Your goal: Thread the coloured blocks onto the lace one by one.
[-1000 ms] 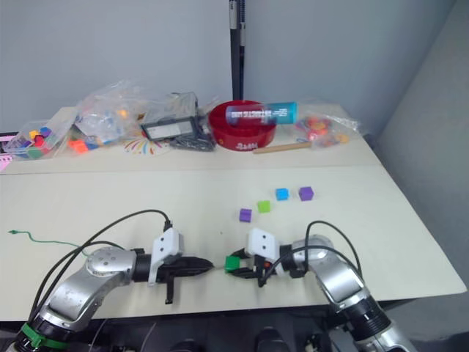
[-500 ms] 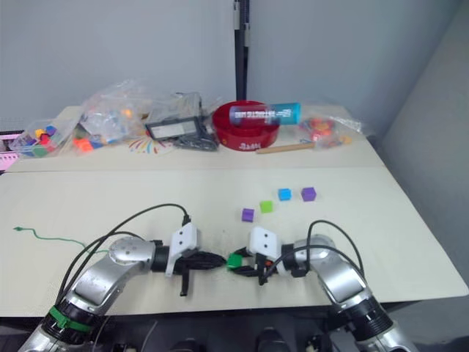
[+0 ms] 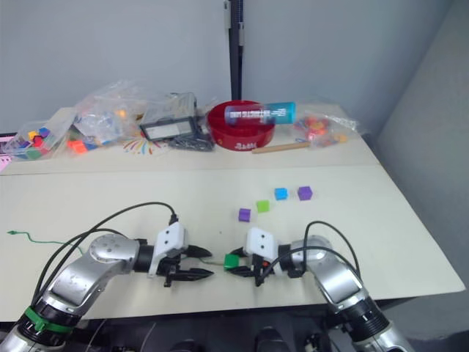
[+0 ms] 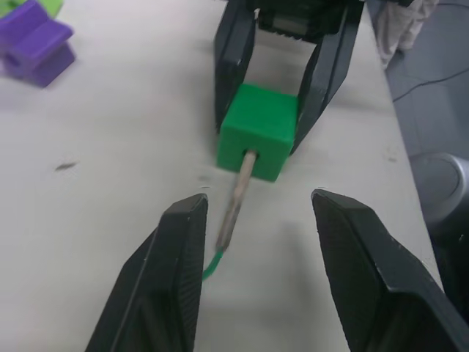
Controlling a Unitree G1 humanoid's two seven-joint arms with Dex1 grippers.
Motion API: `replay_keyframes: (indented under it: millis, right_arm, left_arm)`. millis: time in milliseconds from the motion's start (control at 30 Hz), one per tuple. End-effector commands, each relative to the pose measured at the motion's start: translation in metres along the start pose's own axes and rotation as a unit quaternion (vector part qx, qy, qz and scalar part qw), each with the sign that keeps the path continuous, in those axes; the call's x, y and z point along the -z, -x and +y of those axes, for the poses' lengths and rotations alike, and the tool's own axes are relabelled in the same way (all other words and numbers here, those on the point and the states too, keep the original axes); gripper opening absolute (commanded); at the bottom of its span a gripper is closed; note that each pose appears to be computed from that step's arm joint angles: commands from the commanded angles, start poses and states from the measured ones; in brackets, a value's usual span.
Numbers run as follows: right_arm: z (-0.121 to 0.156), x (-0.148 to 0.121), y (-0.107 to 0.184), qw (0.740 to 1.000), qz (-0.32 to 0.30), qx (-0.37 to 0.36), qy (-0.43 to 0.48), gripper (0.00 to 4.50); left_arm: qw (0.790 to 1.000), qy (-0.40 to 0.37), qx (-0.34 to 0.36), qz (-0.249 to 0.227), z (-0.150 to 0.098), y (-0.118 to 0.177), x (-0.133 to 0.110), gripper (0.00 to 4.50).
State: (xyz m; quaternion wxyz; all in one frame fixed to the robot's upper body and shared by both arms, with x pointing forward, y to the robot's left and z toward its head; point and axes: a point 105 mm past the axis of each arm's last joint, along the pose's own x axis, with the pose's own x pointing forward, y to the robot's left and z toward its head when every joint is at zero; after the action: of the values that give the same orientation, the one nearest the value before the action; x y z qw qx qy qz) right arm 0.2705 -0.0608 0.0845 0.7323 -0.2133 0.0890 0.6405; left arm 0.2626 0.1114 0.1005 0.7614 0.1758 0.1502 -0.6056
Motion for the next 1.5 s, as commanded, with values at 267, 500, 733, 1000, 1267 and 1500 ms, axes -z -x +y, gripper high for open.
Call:
replay_keyframes:
  millis: [267, 500, 733, 1000, 1267, 1500]
  right_arm:
    - [-0.001, 0.013, -0.001, 0.999, 0.022, 0.020, -0.011, 1.16]
    - [-0.001, 0.012, 0.001, 0.999, 0.023, 0.024, -0.013, 1.16]
    - [0.001, 0.011, 0.002, 0.999, 0.023, 0.026, -0.016, 1.16]
    - [0.003, 0.011, 0.002, 0.999, 0.022, 0.024, -0.017, 1.16]
    - [0.004, 0.011, 0.002, 0.999, 0.024, 0.023, -0.017, 1.16]
    - [0.004, 0.010, 0.001, 0.999, 0.023, 0.022, -0.015, 1.16]
  left_arm:
    - [1.000, -0.014, 0.006, 0.000, -0.001, 0.011, 0.007, 2.40]
    - [0.999, -0.032, -0.005, 0.004, 0.004, -0.002, 0.015, 2.40]
    - [0.999, -0.034, -0.004, 0.016, 0.007, -0.008, 0.023, 1.57]
    - [0.999, -0.048, 0.010, -0.001, 0.003, -0.016, 0.016, 0.06]
    - [0.997, -0.067, 0.024, -0.022, -0.001, -0.028, 0.003, 0.06]
    - [0.996, -0.073, 0.046, -0.035, -0.004, -0.046, -0.007, 0.06]
